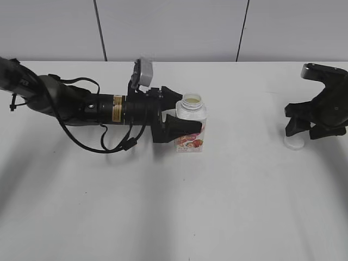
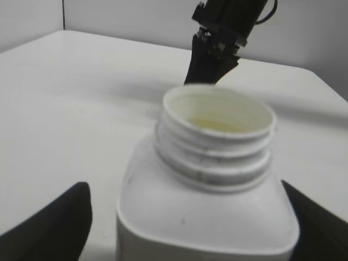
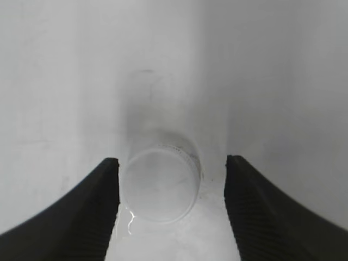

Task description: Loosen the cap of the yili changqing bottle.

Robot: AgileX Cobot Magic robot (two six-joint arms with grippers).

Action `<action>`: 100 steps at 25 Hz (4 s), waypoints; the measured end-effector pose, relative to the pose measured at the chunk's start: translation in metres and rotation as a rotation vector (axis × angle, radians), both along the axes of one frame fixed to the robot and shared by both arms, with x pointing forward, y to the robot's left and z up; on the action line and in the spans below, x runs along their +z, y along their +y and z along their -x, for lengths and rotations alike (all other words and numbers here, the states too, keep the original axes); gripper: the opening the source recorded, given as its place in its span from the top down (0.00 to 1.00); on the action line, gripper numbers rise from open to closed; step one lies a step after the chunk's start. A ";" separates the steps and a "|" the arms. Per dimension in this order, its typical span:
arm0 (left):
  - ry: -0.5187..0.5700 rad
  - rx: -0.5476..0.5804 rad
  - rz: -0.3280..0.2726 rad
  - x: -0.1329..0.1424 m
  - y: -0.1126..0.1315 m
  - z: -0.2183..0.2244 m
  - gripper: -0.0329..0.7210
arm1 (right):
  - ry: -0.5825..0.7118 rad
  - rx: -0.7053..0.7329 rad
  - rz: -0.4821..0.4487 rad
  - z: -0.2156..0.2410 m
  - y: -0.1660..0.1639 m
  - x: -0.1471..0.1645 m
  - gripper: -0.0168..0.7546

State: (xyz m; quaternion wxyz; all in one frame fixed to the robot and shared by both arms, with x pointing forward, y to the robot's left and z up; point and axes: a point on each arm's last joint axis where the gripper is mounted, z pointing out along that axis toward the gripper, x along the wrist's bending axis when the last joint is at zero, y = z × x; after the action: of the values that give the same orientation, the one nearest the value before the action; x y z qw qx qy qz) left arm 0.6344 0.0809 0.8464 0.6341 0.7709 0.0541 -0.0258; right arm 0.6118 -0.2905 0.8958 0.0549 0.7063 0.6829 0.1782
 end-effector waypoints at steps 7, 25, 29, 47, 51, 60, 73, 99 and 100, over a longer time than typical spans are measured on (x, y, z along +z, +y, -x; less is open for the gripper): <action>-0.009 -0.003 0.011 0.027 -0.001 -0.001 0.17 | -0.044 0.003 -0.005 0.002 0.001 0.023 0.35; -0.269 0.142 -0.309 0.165 0.020 0.007 0.18 | -0.129 0.023 -0.027 0.004 0.003 0.075 0.35; -0.292 0.318 -0.337 0.193 0.044 -0.001 0.18 | -0.120 0.031 -0.033 0.007 0.004 0.080 0.35; 0.112 1.536 -0.517 0.151 0.172 -0.033 0.18 | -0.059 0.066 -0.060 0.020 0.008 0.093 0.35; 0.267 1.593 -0.635 0.140 0.177 -0.022 0.18 | -0.043 0.072 -0.065 0.022 0.008 0.093 0.35; 0.509 1.443 -0.657 0.157 0.162 0.004 0.18 | -0.002 0.087 -0.076 0.026 0.009 0.094 0.35; 0.704 1.408 -0.943 0.200 0.175 0.056 0.20 | 0.184 0.179 -0.116 0.046 0.014 0.131 0.35; 0.643 1.404 -0.652 0.274 0.204 0.270 0.29 | -0.123 0.136 0.055 0.218 0.005 0.214 0.35; 0.616 1.411 -0.617 0.275 0.206 0.283 0.29 | -0.129 0.136 0.056 0.226 0.005 0.212 0.35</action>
State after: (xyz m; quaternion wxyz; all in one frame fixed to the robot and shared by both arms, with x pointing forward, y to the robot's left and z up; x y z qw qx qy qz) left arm 0.3517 0.2873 1.1210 0.2183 0.6536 0.7009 0.1840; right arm 0.3861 -0.2858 1.1074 0.1065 0.6436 0.7290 0.2075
